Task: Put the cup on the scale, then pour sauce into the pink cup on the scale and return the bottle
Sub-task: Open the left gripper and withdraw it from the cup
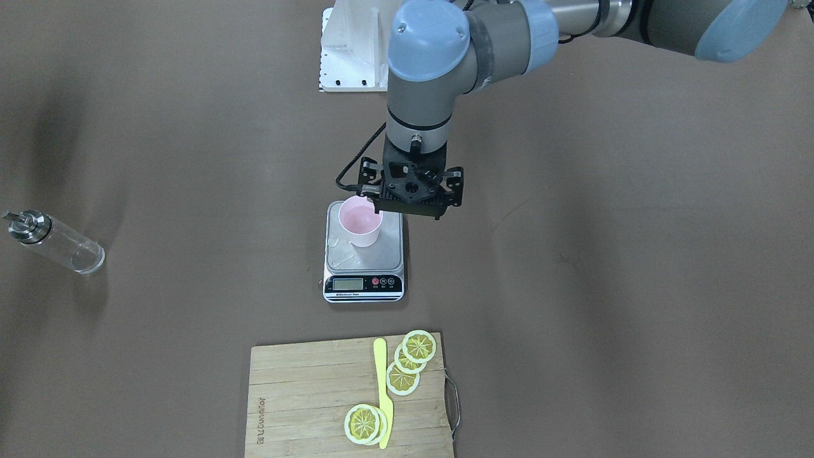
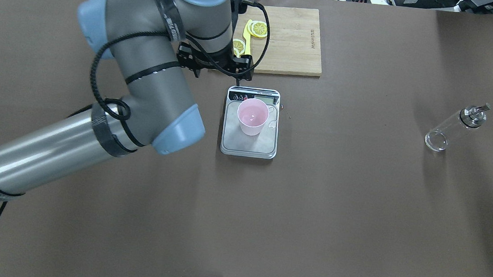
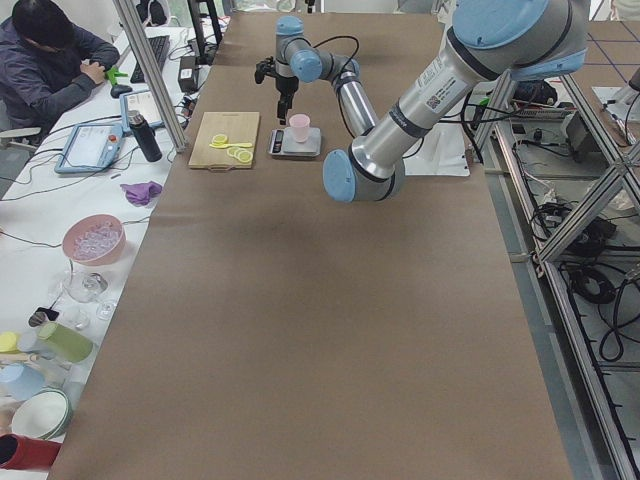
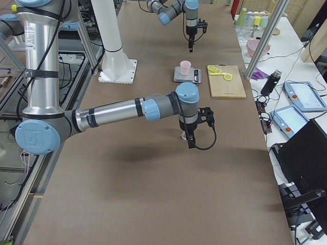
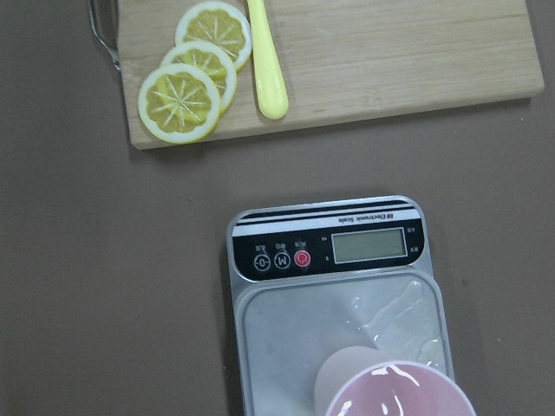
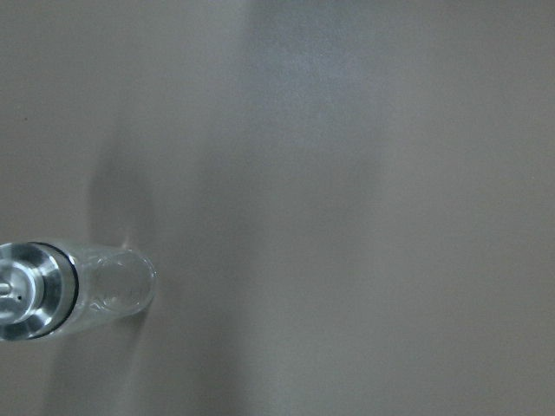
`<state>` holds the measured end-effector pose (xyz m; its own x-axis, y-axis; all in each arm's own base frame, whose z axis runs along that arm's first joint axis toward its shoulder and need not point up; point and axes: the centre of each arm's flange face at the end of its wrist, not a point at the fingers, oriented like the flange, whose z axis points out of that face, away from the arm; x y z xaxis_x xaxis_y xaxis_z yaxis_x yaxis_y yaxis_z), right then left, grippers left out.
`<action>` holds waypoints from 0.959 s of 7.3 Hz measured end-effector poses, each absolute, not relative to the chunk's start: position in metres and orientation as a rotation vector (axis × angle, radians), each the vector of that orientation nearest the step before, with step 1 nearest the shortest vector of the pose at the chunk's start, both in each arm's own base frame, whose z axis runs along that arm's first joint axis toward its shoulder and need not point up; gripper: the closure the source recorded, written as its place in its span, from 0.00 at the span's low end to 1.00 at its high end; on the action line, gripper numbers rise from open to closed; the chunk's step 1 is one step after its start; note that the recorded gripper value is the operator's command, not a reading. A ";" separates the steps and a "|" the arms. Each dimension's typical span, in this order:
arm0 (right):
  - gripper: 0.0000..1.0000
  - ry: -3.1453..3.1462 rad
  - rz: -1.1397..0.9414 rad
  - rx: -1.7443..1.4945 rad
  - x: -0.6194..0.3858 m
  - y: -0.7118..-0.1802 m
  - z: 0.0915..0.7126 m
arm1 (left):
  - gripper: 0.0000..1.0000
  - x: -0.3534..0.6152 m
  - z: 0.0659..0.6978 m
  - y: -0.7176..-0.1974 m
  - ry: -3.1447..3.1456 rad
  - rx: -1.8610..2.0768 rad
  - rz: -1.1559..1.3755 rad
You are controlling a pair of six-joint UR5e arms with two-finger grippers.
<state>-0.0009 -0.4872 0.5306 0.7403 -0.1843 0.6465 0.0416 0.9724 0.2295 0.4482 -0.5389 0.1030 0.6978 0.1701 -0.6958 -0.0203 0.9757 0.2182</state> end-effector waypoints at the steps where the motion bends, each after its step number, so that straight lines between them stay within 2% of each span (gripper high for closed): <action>1: 0.00 -0.730 -0.131 0.217 -0.002 -0.488 0.527 | 0.02 0.389 0.134 -0.548 0.751 0.217 0.163; 5: 0.00 -0.768 -0.189 0.341 -0.006 -0.487 0.512 | 0.02 0.157 0.304 -0.612 0.611 0.232 0.305; 7: 0.00 -0.776 -0.204 0.372 -0.007 -0.487 0.508 | 0.02 0.073 0.427 -0.610 0.591 0.139 0.274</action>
<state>-0.0066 -0.4872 0.5081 0.6987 -0.3136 0.6430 0.0433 0.9157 0.3996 0.0732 -0.6100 0.4270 0.7957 0.2937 -0.5298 -0.2143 0.9545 0.2072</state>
